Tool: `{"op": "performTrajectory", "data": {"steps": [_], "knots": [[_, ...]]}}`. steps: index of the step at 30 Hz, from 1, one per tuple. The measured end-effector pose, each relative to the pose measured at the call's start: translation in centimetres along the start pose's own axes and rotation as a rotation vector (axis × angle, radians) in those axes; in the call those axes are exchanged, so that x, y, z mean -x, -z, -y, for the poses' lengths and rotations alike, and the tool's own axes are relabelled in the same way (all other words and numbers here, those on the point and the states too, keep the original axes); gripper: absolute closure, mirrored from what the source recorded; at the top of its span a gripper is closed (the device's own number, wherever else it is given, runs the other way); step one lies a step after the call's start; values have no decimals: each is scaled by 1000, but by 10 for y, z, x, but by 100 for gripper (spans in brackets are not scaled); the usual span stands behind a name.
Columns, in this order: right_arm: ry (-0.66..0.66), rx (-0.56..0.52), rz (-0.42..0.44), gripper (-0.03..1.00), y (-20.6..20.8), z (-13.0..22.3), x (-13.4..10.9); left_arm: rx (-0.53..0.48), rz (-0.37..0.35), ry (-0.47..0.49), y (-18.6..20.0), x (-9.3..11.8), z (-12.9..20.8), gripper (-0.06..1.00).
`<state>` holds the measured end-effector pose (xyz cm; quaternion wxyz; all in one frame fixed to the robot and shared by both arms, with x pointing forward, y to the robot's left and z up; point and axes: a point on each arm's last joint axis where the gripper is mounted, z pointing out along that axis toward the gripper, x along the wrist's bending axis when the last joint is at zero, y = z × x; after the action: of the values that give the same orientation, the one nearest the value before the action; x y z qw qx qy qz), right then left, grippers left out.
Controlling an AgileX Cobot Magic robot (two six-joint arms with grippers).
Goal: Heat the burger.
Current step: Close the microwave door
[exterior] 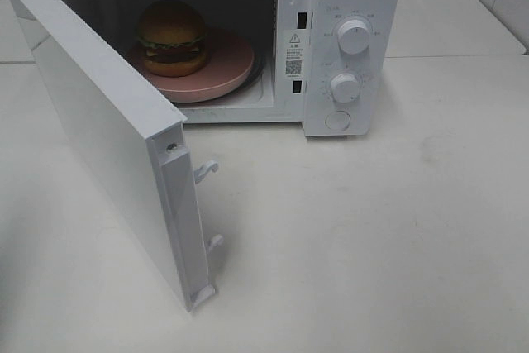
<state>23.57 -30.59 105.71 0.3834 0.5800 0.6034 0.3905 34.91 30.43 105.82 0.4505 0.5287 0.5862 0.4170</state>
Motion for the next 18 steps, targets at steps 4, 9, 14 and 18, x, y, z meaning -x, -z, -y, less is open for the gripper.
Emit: {"op": "performTrajectory", "data": {"steps": [4, 9, 14, 18], "knots": [[0, 0, 0, 20, 0, 0, 0, -1, -23, 7, -11, -3, 5, 94], [0, 0, 0, 20, 0, 0, 0, 33, -93, 36, -32, -13, 23, 94], [0, 0, 0, 20, 0, 0, 0, 52, -123, 86, -41, -17, 28, 94], [0, 0, 0, 20, 0, 0, 0, 48, -136, 87, -53, -19, 31, 94]]}}
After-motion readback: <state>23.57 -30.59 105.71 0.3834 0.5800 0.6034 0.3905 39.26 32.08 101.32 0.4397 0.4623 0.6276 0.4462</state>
